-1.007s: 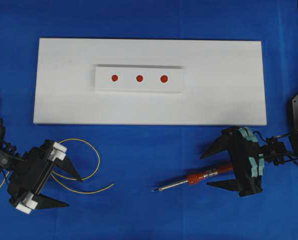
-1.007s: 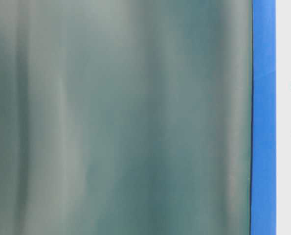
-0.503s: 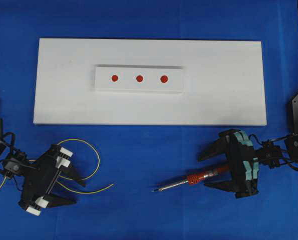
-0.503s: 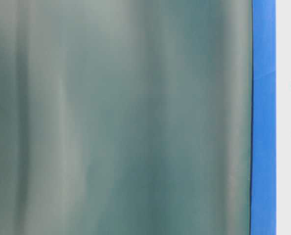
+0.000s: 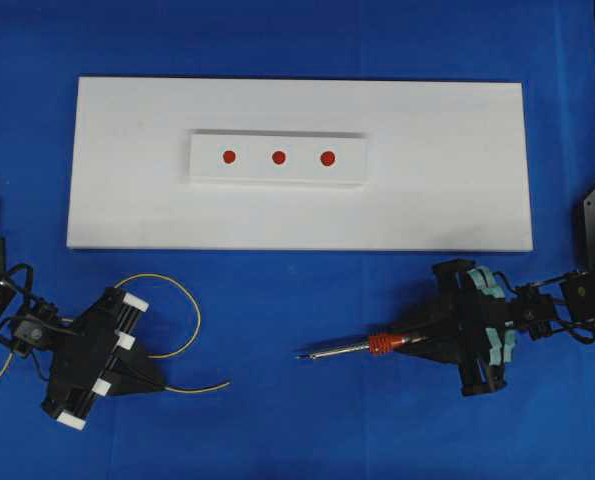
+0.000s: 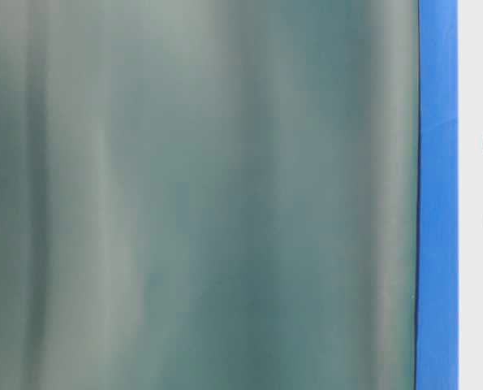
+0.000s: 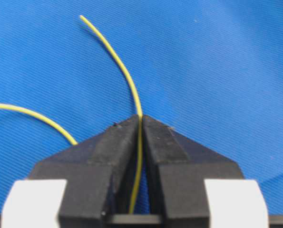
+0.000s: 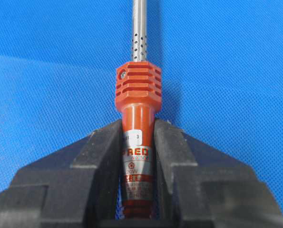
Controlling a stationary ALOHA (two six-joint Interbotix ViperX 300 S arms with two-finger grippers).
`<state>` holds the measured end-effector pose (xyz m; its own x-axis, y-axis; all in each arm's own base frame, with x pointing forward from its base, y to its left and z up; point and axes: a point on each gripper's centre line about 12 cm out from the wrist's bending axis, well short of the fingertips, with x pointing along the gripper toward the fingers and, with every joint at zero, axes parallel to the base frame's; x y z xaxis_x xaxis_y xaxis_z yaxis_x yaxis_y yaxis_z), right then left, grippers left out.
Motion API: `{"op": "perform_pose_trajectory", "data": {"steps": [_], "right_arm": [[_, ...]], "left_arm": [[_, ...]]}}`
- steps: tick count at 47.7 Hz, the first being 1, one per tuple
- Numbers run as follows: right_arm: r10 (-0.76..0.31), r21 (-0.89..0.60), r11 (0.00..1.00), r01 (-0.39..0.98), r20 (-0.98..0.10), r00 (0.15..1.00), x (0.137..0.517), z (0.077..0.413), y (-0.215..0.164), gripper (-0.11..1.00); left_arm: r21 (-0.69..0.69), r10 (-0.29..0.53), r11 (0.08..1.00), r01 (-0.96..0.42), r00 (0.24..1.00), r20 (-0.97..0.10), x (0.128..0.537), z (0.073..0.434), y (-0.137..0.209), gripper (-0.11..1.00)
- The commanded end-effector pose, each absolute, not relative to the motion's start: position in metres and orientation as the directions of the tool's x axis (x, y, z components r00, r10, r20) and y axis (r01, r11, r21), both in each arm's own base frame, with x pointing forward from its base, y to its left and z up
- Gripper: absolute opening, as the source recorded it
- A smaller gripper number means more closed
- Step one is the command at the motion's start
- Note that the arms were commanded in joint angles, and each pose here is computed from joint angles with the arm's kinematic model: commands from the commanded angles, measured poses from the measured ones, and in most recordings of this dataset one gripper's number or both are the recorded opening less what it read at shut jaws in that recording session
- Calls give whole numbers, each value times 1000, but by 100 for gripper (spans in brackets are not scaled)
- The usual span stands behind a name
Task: Touch the tip of the soldering iron to the tip of the solder at the mark.
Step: 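Close left gripper on solder wire and right gripper on iron handle, then lift both tools and carry them up over the white board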
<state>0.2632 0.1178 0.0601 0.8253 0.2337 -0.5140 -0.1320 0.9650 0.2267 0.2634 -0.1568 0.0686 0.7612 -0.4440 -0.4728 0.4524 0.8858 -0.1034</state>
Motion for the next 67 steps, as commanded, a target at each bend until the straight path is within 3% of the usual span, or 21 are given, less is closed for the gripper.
{"op": "perform_pose_trajectory", "data": {"steps": [1,13,28,34,43,55,67], "right_arm": [[249,234,961,-149,-490,835,266,67,121,6],[274,280,947,-157,-451,849,267,103,123,6],[316,344,929,-139,-537,782,265,168,118,6],[332,355,925,-140,-568,753,267,191,117,6],[319,352,929,-115,-607,728,271,196,113,6],[225,315,949,4,-687,691,279,192,77,6],[89,247,958,145,-738,669,287,193,24,6]], "left_arm": [[-106,-448,887,450,778,-440,270,80,-158,2],[-110,-449,887,449,781,-433,280,124,-163,2],[-108,-423,893,437,732,-534,282,192,-163,2],[-108,-413,897,429,723,-554,282,202,-161,2],[-138,-386,916,378,730,-564,290,202,-154,2],[-150,-271,962,229,734,-622,311,200,-115,2],[-111,-112,993,49,717,-688,334,198,-52,2]]}}
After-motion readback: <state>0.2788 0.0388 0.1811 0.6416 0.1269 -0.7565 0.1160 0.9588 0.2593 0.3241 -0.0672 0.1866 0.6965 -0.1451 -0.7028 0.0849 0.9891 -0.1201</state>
